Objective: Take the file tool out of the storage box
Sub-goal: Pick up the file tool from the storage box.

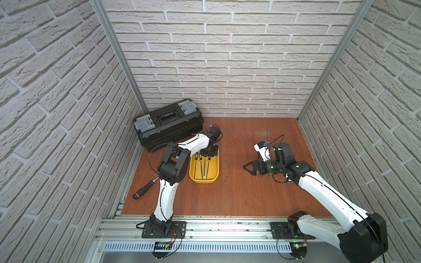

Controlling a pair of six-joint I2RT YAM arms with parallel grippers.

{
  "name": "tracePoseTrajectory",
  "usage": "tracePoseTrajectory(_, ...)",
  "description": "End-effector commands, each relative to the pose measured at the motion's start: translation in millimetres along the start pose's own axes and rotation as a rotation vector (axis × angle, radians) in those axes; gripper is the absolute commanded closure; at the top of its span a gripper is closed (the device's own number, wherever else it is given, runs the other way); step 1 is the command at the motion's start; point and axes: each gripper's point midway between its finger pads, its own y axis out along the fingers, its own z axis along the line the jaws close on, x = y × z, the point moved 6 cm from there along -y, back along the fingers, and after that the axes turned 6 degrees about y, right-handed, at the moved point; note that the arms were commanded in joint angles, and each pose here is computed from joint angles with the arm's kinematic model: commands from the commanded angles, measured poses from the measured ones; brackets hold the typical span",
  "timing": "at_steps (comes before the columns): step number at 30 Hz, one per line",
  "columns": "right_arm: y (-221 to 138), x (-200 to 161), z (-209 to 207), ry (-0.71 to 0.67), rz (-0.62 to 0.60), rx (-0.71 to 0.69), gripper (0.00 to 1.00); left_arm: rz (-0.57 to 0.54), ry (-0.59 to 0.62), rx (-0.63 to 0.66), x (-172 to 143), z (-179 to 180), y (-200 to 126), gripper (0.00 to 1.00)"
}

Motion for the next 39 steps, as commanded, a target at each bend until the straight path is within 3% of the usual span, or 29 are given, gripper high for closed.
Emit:
tracePoseTrajectory(1, 3, 5, 8, -0.045, -0.022, 0.007, 0.01, -0.064, -0.031, -0.068, 7, 1, -28, 0.80)
tracePoseTrajectory(10, 20, 11, 29, -0.052, -0.052, 0.038, 0.06, -0.216, -0.099, -0.178, 17, 2, -80, 0.80)
tracePoseTrajectory(21, 34, 25, 56, -0.015, -0.109, 0.083, 0.25, -0.445, -0.205, -0.425, 23, -5, -152, 0.79)
tracePoseTrajectory(24, 39, 27, 64, -0.014, -0.110, 0.102, 0.34, -0.494, -0.231, -0.488, 22, -8, -164, 0.79)
tracePoseTrajectory(39, 70, 27, 83, -0.081, -0.085, 0.057, 0.64, -0.494, -0.315, -0.616, 13, -16, -172, 0.78)
